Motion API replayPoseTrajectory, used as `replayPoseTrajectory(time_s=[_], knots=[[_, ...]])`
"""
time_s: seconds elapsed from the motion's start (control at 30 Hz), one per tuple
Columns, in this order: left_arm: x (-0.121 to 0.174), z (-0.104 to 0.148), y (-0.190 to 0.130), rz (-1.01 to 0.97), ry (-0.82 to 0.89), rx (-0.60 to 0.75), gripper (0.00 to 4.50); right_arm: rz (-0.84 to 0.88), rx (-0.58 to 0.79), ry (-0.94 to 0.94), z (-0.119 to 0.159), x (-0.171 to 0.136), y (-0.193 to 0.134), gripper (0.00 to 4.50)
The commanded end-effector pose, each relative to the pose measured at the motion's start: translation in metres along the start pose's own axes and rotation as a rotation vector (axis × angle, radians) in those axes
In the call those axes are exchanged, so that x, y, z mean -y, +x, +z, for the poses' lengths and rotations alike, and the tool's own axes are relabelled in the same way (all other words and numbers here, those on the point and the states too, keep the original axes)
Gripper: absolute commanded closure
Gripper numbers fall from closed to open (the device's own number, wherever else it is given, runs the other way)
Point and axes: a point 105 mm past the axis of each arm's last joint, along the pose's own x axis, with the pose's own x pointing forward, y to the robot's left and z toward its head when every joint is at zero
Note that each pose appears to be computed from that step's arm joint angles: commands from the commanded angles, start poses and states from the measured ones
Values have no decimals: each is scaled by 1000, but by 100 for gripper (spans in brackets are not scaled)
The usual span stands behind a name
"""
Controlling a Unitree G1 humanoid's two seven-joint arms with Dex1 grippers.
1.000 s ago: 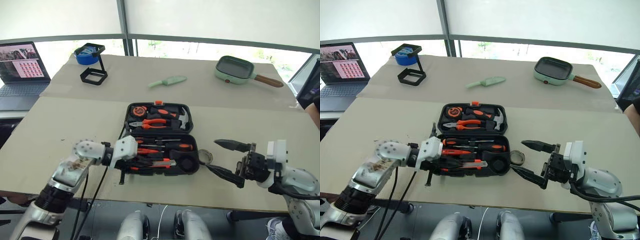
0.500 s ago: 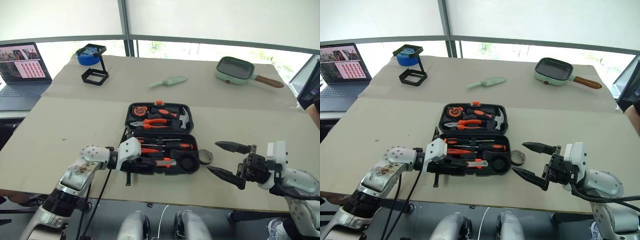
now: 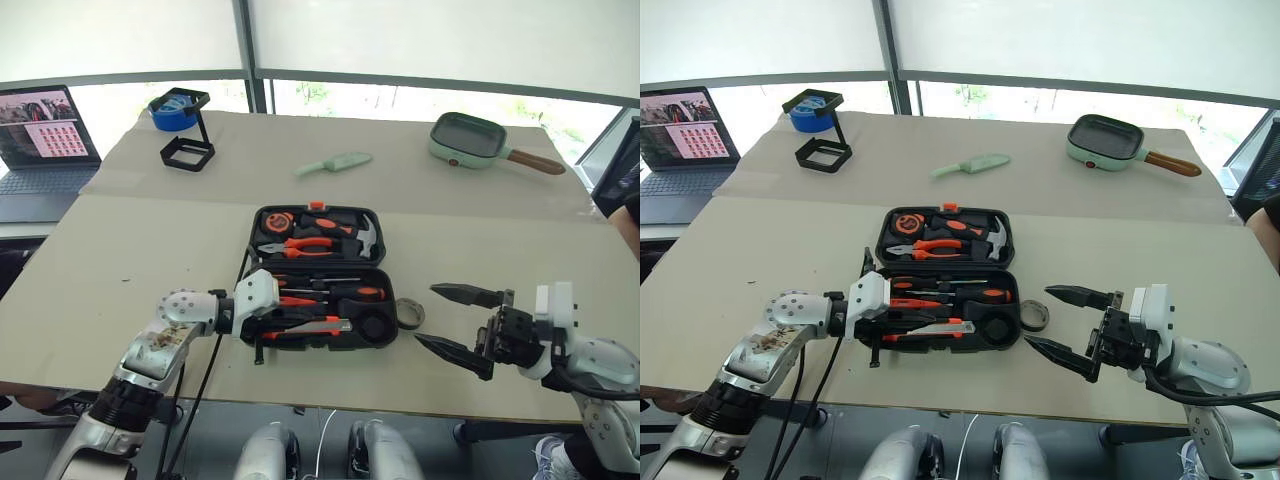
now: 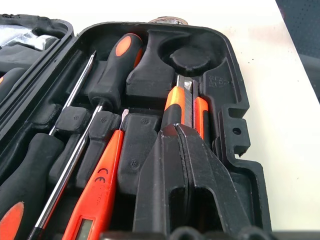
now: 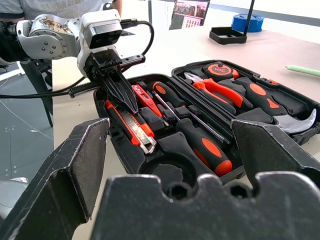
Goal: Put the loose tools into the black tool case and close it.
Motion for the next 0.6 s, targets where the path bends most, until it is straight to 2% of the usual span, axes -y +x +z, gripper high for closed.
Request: replayPoseTrajectory(time_s=[0.03,0.33,0.37,0.43,0.5,0.53,0.57,0.6], knots=[[7,-36,12,-17,-95,-125,447,11,-1,-22,4,-3,1,0],[14,-43,17,-33,-84,-119,447,-8,5,-19,4,-3,2,0],[14,-38,16,-34,-58,-84,447,-10,5,-20,4,-4,1,0],[13,-9,8,-31,9,98,447,-31,-11,-44,4,-2,-9,0],[0,20,-11,55,-15,276,447,-121,-24,-95,2,8,-32,0],[-4,27,-21,81,-10,315,396,-175,-42,-106,-5,13,-47,0],[-6,32,-30,93,9,338,386,-208,-87,-123,-16,14,-62,0],[-4,35,-37,89,29,355,344,-220,-128,-133,-26,13,-72,0]])
